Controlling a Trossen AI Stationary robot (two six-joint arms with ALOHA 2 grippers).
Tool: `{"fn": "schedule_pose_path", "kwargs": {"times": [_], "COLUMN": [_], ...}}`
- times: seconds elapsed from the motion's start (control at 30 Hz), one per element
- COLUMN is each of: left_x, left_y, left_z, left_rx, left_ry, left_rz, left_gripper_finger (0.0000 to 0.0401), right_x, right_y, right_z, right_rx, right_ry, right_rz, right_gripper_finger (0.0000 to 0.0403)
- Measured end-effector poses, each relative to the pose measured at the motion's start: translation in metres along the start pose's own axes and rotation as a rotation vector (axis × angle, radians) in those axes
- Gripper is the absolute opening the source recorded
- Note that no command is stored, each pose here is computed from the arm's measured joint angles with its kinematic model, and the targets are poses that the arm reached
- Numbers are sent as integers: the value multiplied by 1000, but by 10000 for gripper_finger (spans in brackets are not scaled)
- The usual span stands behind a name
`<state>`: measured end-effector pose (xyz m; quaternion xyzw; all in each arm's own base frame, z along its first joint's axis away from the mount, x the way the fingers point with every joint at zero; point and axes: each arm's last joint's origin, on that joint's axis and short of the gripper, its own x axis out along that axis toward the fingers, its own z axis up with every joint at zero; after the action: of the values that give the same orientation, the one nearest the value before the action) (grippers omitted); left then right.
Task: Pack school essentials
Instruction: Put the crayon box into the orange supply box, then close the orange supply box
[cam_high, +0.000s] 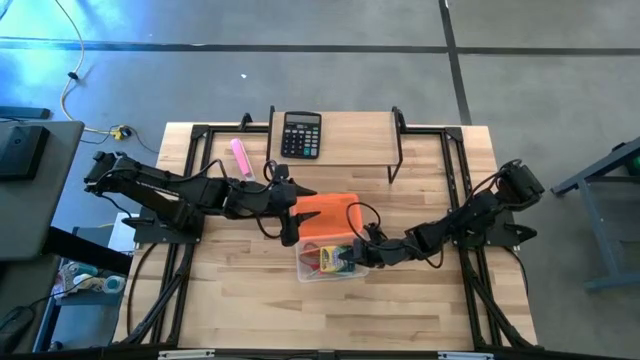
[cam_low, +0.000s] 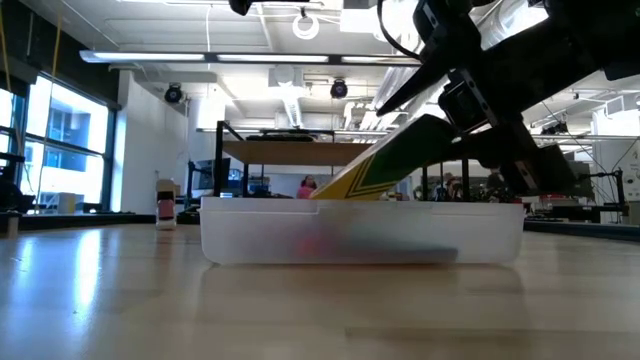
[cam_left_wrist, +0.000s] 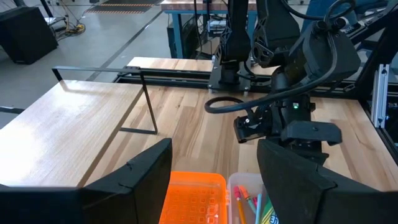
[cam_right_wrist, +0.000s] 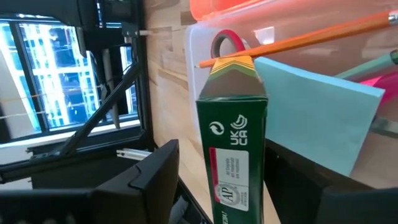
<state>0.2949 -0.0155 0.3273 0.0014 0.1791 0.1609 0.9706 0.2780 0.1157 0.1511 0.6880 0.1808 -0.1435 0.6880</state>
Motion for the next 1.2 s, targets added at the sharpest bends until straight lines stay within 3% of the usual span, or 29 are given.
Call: {"fn": "schedule_pose_path", "kwargs": {"times": [0.4,0.57,1.0,1.2], "left_x": [0,0,0,0], "left_y": [0,0,0,0], "left_z": [0,0,0,0], "left_rx": [3,36,37,38], "left_ry": [0,0,0,0], "left_rz": [0,0,0,0], "left_gripper_finger": [225,225,225,225], "right_x": [0,2,1,-8], "right_y": [14,12,37,53], "right_z": [-2,3,6,7], "right_rx": [-30,-74,-202,-283], "right_ry": [20,23,-15,-48], "right_rz": [5,-184,-381,-531], "right_gripper_finger": [188,188,188,187]}}
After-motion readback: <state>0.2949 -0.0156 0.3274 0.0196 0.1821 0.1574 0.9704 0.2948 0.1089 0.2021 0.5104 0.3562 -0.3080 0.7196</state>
